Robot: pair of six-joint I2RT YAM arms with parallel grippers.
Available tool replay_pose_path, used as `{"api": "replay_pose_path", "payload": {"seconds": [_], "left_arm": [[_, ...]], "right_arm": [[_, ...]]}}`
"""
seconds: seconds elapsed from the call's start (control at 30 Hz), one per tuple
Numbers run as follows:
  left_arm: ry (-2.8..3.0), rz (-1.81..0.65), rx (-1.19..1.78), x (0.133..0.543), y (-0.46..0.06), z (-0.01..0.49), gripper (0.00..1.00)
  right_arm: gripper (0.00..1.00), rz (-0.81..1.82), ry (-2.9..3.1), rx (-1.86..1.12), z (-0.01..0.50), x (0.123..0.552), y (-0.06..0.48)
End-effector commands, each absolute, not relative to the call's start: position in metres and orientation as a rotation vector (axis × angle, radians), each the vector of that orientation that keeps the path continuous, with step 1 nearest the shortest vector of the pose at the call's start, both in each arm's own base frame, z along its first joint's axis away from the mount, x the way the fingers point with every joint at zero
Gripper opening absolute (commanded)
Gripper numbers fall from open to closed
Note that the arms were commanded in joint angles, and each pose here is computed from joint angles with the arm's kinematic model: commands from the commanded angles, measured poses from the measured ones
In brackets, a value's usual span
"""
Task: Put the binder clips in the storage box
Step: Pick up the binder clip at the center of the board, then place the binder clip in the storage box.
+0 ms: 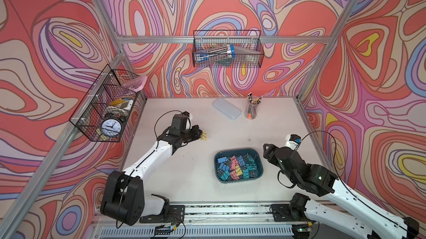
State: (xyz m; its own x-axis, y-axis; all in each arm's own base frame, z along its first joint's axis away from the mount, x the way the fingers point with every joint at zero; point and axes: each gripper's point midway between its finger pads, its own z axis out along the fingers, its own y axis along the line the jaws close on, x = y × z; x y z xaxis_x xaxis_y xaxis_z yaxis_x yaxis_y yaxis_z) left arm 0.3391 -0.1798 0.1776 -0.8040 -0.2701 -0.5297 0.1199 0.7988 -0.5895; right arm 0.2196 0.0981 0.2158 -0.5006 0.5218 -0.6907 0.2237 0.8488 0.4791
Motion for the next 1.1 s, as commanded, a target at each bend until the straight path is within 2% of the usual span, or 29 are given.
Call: {"api": "replay_pose_path", "payload": {"seconds": [0.0, 0.27, 0.43, 0.7, 0.87, 1.07], "left_arm": [[2.381, -0.756, -0.016, 0.312, -0.19, 0.197, 0.0], [2.358, -0.615, 0.338, 0.252, -0.253, 0.222, 0.0], [2.369, -0.501, 0.561, 0.225, -0.29, 0.202, 0.0], [2.323, -0.474, 0.92, 0.178, -0.359, 0.166, 0.0], [2.316, -0.342, 0.96, 0.179, -0.372, 0.136, 0.0], [2.316, -0.235, 0.963, 0.187, -0.364, 0.107, 0.0]], "right_arm": [[0.88, 0.391, 2.09, 0.593, 0.209, 0.216, 0.088], [0.94, 0.388, 2.103, 0.596, 0.204, 0.221, 0.095], [0.95, 0.365, 2.135, 0.585, 0.197, 0.226, 0.103], [0.95, 0.363, 2.156, 0.585, 0.19, 0.229, 0.109], [0.95, 0.357, 2.167, 0.588, 0.187, 0.228, 0.109], [0.95, 0.361, 2.173, 0.596, 0.184, 0.224, 0.106]]}}
